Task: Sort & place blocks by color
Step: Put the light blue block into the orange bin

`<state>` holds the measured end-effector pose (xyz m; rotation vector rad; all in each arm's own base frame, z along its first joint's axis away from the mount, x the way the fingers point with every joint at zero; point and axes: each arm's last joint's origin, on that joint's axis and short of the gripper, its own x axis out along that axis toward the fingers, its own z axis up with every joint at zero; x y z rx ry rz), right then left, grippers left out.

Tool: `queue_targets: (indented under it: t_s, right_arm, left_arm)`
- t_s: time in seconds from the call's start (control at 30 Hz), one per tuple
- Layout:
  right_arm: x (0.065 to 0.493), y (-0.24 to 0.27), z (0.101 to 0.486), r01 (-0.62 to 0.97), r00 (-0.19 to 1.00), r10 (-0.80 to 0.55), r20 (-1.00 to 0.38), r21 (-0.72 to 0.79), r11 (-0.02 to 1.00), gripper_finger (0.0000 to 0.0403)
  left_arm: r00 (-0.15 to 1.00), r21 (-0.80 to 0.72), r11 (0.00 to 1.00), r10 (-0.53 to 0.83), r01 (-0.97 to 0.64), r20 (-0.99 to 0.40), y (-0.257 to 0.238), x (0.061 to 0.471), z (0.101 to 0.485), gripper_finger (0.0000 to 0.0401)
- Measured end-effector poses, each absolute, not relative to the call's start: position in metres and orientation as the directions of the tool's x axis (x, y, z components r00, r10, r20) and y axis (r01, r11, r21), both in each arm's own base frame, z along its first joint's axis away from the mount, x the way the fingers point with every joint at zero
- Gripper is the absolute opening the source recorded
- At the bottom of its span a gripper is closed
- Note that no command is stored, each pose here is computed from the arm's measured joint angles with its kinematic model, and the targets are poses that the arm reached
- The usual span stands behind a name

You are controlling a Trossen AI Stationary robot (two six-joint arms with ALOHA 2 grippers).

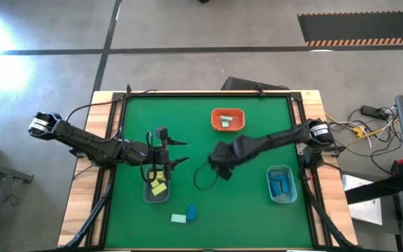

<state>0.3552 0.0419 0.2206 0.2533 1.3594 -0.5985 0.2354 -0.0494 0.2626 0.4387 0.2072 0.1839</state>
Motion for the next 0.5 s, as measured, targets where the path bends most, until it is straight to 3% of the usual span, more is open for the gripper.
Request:
queue_targets:
  t_s: [0.33,0.5]
  right_arm:
    - [0.353,-0.059,0.221,0.504,0.023,-0.267,-0.964,-0.219,0.836,0.0111]
    - [0.347,-0.094,0.220,0.384,0.000,-0.274,-0.962,-0.253,0.888,0.0111]
  left_arm:
    - [0.962,0.436,0.890,0.221,-0.132,-0.158,-0.049,0.235,0.263,0.0228]
    - [0.962,0.436,0.890,0.221,-0.133,-0.158,-0.049,0.235,0.263,0.0228]
